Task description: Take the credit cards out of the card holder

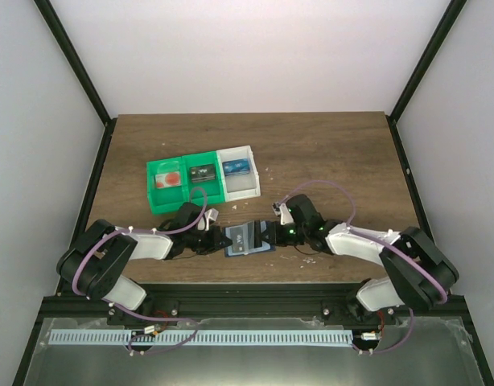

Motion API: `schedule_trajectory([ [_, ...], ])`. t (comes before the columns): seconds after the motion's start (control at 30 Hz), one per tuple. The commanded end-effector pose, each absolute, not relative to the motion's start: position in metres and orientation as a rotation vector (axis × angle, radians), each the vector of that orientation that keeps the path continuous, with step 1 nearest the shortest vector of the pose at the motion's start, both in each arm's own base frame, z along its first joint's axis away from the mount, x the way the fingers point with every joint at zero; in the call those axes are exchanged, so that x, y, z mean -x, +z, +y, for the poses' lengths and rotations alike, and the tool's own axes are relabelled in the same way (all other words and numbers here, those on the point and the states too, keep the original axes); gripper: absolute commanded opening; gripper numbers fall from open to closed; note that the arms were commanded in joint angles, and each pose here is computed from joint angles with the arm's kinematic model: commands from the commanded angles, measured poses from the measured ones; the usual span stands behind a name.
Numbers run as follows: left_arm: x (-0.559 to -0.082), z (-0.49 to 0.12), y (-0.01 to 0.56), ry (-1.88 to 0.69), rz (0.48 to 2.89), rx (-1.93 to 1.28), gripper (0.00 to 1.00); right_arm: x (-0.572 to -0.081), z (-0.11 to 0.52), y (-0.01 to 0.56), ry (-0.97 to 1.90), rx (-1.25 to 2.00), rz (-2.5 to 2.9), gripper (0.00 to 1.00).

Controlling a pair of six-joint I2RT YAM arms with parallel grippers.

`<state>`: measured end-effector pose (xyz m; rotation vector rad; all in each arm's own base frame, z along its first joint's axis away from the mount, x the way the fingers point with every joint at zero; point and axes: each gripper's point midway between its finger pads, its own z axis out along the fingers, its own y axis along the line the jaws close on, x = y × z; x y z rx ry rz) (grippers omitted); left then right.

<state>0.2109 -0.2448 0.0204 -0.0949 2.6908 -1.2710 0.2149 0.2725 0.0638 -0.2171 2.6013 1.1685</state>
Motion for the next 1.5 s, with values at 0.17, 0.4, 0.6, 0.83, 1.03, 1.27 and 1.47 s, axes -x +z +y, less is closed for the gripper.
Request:
schedule_trajectory([
  [0.17, -0.204, -0.231, 0.002, -1.148, 2.756, 0.125, 0.0, -0.231, 0.253, 0.079, 1.003, 0.186, 2.578, 0.01],
  [0.4, -0.208, -0.232, 0.008, -1.146, 2.744, 0.118, 0.01, -0.238, 0.247, 0.098, 0.953, 0.169, 2.537, 0.01],
  [0.6, -0.214, -0.237, 0.028, -1.189, 2.698, 0.117, 0.11, -0.246, 0.247, 0.123, 0.923, 0.241, 2.444, 0.0],
  [0.83, -0.234, -0.248, 0.09, -1.223, 2.55, 0.032, 0.33, -0.252, 0.254, 0.163, 0.954, 0.262, 2.388, 0.01],
  [1.03, -0.242, -0.255, 0.159, -1.241, 2.322, -0.199, 0.35, -0.243, 0.266, 0.208, 1.204, 0.03, 2.412, 0.0],
  [1.27, -0.225, -0.253, 0.249, -1.024, 1.892, -0.559, 0.34, -0.246, 0.269, 0.232, 1.367, -0.394, 2.485, 0.0],
  [1.47, -0.188, -0.262, 0.279, -0.898, 1.6, -0.899, 0.38, -0.242, 0.281, 0.255, 1.575, -0.54, 2.484, 0.01],
])
